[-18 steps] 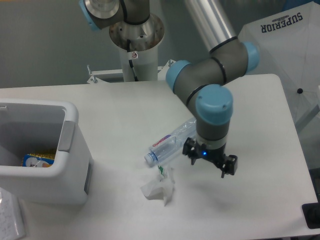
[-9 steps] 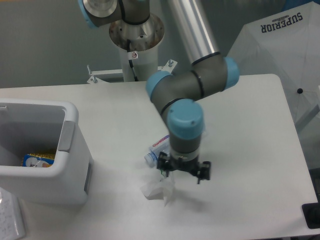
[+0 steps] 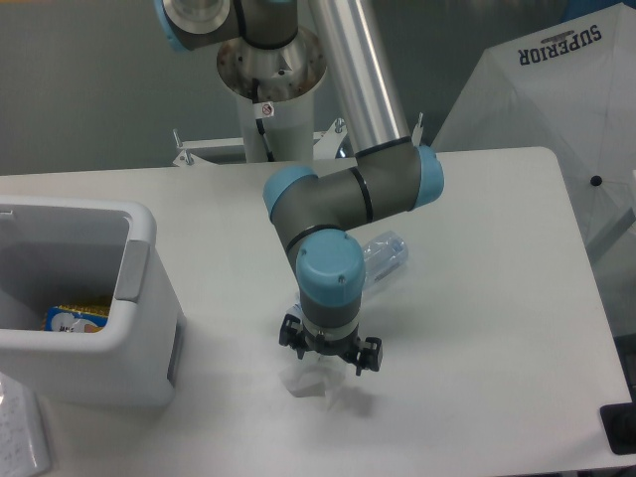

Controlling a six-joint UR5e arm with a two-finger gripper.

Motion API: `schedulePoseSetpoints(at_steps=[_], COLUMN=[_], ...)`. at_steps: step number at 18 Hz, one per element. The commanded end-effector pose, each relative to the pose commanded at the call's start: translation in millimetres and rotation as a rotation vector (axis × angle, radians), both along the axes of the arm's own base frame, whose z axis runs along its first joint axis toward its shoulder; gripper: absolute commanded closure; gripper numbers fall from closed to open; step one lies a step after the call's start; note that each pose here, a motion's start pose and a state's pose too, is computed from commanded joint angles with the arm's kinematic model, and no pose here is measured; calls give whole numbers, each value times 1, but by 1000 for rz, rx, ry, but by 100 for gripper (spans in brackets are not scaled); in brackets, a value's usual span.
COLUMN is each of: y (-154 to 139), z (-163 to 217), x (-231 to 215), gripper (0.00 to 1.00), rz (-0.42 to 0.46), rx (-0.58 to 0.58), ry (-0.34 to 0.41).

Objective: Place the trash in the trash can
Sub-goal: 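Lower the gripper and close it on the white tissue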

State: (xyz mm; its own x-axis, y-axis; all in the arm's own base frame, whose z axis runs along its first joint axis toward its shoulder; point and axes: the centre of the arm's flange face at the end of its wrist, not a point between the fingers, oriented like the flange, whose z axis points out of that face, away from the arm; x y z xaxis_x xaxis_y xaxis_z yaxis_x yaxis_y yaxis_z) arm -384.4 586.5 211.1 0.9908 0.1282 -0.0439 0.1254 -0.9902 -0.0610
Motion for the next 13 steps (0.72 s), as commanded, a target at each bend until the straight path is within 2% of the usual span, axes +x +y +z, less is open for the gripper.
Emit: schedulePoseSetpoints(at_steps=[2, 3, 5, 11, 13], y=[5, 4, 4, 5, 4], z=[-6, -6, -5, 11, 28], x=[2, 2, 5, 4, 0], gripper=[41, 57, 99, 100, 100], rz=[-6, -6, -7, -9, -5], rx=[1, 0, -3, 22, 40], ry=[7, 9, 10, 21, 35])
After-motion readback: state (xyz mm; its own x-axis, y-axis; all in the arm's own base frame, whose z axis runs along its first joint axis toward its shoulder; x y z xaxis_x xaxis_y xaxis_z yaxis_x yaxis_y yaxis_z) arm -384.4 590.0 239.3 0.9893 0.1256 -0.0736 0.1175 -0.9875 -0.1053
